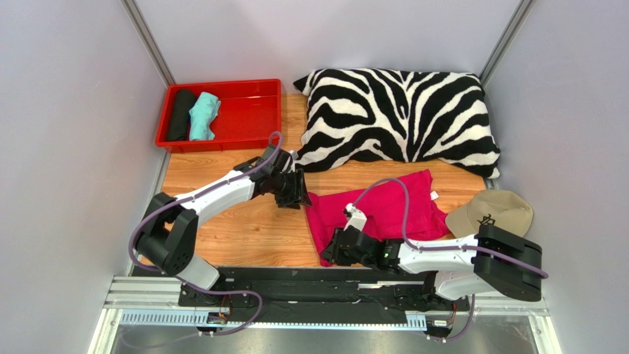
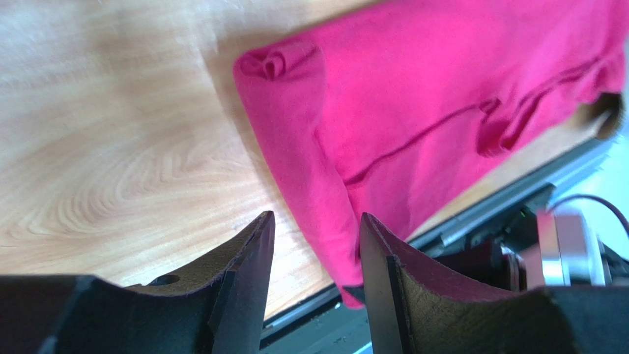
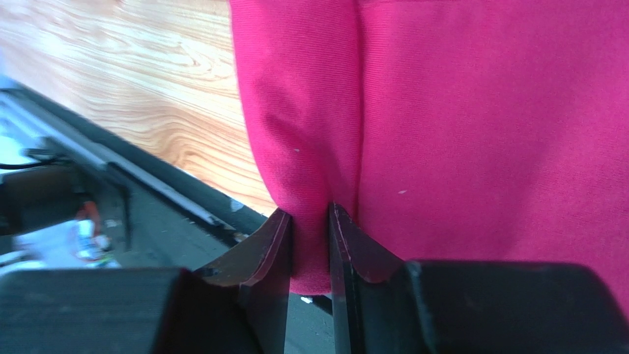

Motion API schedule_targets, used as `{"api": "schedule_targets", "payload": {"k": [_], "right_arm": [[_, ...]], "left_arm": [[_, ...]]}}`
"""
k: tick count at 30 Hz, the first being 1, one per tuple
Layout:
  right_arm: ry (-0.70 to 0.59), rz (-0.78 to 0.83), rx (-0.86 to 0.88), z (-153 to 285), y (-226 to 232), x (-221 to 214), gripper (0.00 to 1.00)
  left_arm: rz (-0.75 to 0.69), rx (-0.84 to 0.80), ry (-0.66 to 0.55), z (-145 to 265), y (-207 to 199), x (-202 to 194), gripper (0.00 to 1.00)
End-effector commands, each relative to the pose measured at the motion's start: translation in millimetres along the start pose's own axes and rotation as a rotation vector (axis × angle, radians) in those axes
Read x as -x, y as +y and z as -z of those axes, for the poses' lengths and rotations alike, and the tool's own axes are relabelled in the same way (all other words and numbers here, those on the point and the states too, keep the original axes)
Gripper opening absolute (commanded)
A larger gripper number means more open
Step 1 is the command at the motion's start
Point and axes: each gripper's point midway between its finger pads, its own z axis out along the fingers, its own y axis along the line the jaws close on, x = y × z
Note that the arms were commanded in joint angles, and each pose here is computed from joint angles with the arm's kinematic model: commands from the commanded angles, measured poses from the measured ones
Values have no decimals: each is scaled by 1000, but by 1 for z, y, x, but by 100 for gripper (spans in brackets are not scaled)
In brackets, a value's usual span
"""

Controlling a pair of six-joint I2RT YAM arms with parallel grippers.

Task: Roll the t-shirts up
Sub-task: Roll the T-shirt to the center of the board.

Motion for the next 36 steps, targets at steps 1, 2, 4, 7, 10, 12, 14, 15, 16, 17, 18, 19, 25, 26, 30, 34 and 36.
{"api": "schedule_targets", "payload": {"k": [1, 2, 4, 7, 10, 12, 14, 15, 16, 17, 18, 19, 25, 26, 30, 34, 36], "right_arm": [[-13, -185, 216, 7, 27, 12, 27], [-2, -200, 217, 8, 21, 9, 27], [-10, -240, 232, 8, 21, 13, 28], [-6, -279, 237, 8, 14, 12, 28], [1, -290, 234, 7, 11, 11, 28], [4, -293, 230, 6, 10, 10, 28], [3, -300, 226, 5, 8, 9, 27], [2, -303, 227, 6, 8, 10, 27], [5, -303, 225, 6, 7, 9, 27], [7, -304, 220, 5, 5, 9, 27], [8, -306, 219, 5, 5, 9, 27], [6, -307, 216, 5, 4, 9, 27], [7, -307, 209, 4, 3, 9, 31], [7, -306, 205, 4, 4, 9, 32], [0, -281, 190, 5, 4, 11, 44], [-14, -237, 161, 9, 5, 17, 52], [-29, -212, 129, 13, 6, 22, 54]], "left_arm": [[-3, -121, -2, 2, -14, -6, 53], [6, -116, 7, -1, -11, -9, 52], [23, -109, 12, -6, -7, -10, 49], [42, -110, 27, -15, -4, -14, 45], [45, -104, 38, -22, -5, -16, 41], [44, -101, 40, -25, -7, -18, 41], [54, -100, 48, -28, -7, -21, 40], [56, -110, 40, -30, -7, -19, 40], [61, -108, 46, -31, -7, -21, 40], [62, -108, 49, -32, -7, -22, 40], [62, -103, 51, -34, -6, -22, 40], [64, -99, 52, -34, -6, -22, 39], [62, -42, 74, -40, -6, -23, 38], [64, -24, 92, -41, -5, -28, 38], [58, 37, 117, -46, -3, -30, 38], [44, 58, 132, -47, -8, -29, 38], [41, 79, 137, -47, -8, -29, 38]]}}
